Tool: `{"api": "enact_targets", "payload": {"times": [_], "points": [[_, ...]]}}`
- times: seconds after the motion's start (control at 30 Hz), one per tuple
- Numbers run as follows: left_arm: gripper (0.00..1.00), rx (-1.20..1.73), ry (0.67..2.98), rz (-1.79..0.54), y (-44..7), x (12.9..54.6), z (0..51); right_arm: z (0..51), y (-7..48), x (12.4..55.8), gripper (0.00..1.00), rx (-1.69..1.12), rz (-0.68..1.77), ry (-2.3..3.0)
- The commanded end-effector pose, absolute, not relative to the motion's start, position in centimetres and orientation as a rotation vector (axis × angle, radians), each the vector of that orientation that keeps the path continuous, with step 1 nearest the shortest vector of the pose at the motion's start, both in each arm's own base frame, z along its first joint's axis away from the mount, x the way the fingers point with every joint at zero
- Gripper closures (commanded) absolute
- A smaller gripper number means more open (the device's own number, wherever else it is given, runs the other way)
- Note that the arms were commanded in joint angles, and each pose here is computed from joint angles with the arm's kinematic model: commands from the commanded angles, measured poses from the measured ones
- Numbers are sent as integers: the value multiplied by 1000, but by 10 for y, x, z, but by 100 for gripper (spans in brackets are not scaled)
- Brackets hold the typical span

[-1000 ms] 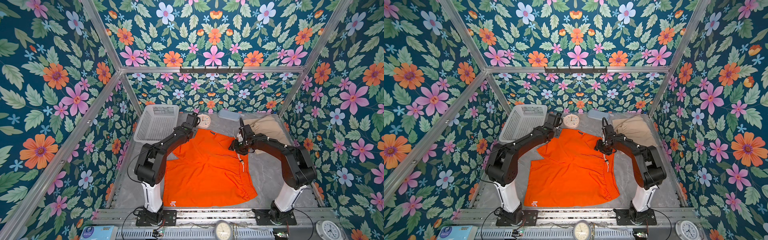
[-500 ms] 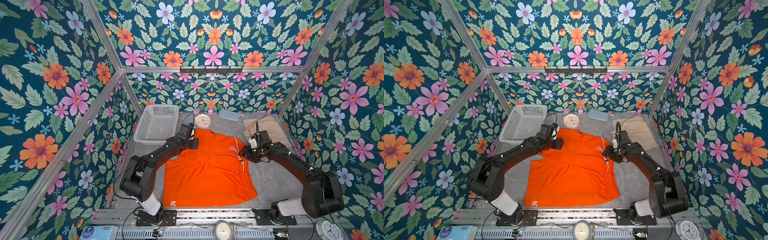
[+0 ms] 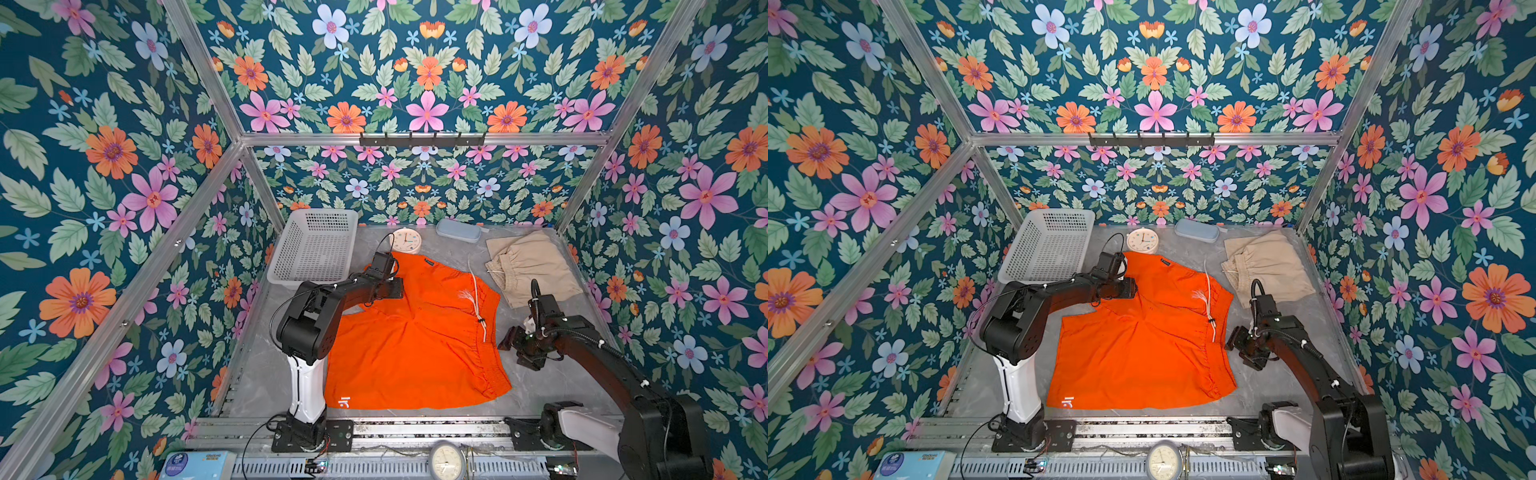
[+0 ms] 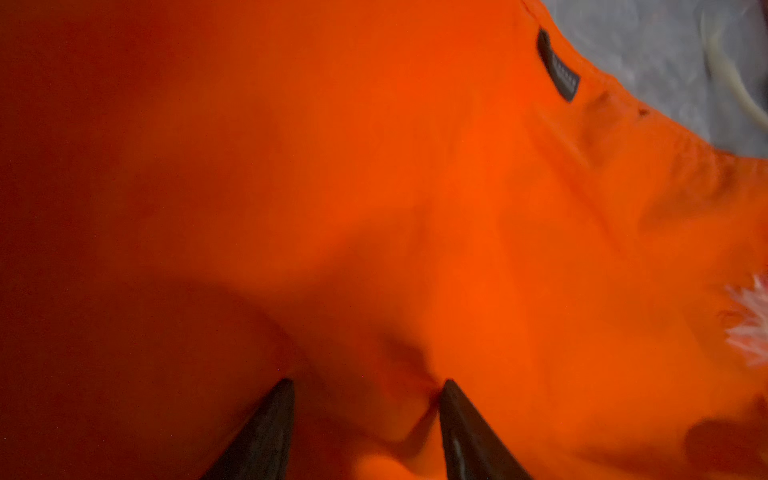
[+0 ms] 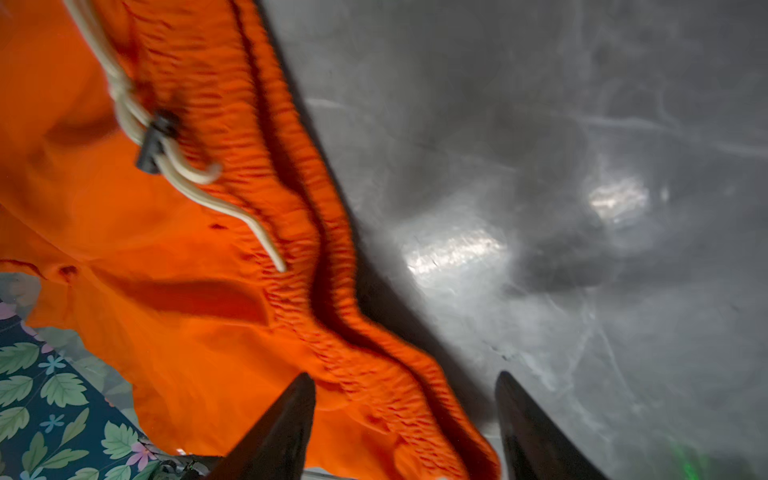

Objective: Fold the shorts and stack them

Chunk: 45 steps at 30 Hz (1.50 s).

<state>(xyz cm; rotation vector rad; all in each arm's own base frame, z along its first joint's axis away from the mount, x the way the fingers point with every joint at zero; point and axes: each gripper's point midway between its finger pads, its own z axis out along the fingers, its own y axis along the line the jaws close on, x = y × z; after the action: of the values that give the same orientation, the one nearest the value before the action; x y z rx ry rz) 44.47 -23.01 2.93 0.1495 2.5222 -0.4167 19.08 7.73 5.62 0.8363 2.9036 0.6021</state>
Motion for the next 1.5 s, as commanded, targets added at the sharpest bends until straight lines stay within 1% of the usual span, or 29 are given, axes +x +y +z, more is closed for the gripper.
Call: {"api": "enact_targets", "payload": {"times": [0.0, 0.07, 0.3, 0.37, 0.47, 0.57, 0.73, 0.87, 0.97, 1.0, 1.13, 1.2, 1.3, 1.47], "points": [[41, 104, 2641, -337, -214, 436, 3, 56, 82, 170, 31, 897, 630, 2946], [41, 97, 2627, -341, -215, 444, 4, 58, 86, 160, 28, 897, 674, 2953], [41, 107, 2607, -361, -220, 459, 9, 63, 128, 144, 28, 769, 981, 2949], [41, 103, 2604, -364, -221, 460, 10, 61, 137, 143, 28, 779, 1068, 2941], [41, 104, 2604, -367, -221, 458, 9, 54, 139, 140, 29, 790, 1064, 2953], [41, 108, 2606, -377, -222, 458, 8, 50, 148, 136, 29, 790, 1157, 2958], [41, 107, 2600, -390, -224, 459, 9, 35, 151, 135, 32, 773, 1153, 2969], [41, 110, 2596, -399, -226, 460, 10, 29, 158, 144, 40, 761, 1203, 2944], [41, 109, 2590, -401, -227, 462, 12, 27, 160, 151, 53, 741, 1211, 2931], [41, 110, 2588, -402, -227, 463, 12, 27, 161, 153, 59, 735, 1215, 2927], [39, 101, 2567, -424, -229, 464, 30, 37, 161, 163, 72, 720, 1199, 2897], [38, 94, 2542, -442, -229, 463, 48, 48, 159, 170, 76, 706, 1176, 2865], [36, 86, 2492, -463, -227, 460, 80, 66, 158, 182, 85, 667, 1160, 2804], [34, 66, 2427, -525, -224, 444, 122, 87, 164, 199, 90, 599, 1190, 2758]]}}
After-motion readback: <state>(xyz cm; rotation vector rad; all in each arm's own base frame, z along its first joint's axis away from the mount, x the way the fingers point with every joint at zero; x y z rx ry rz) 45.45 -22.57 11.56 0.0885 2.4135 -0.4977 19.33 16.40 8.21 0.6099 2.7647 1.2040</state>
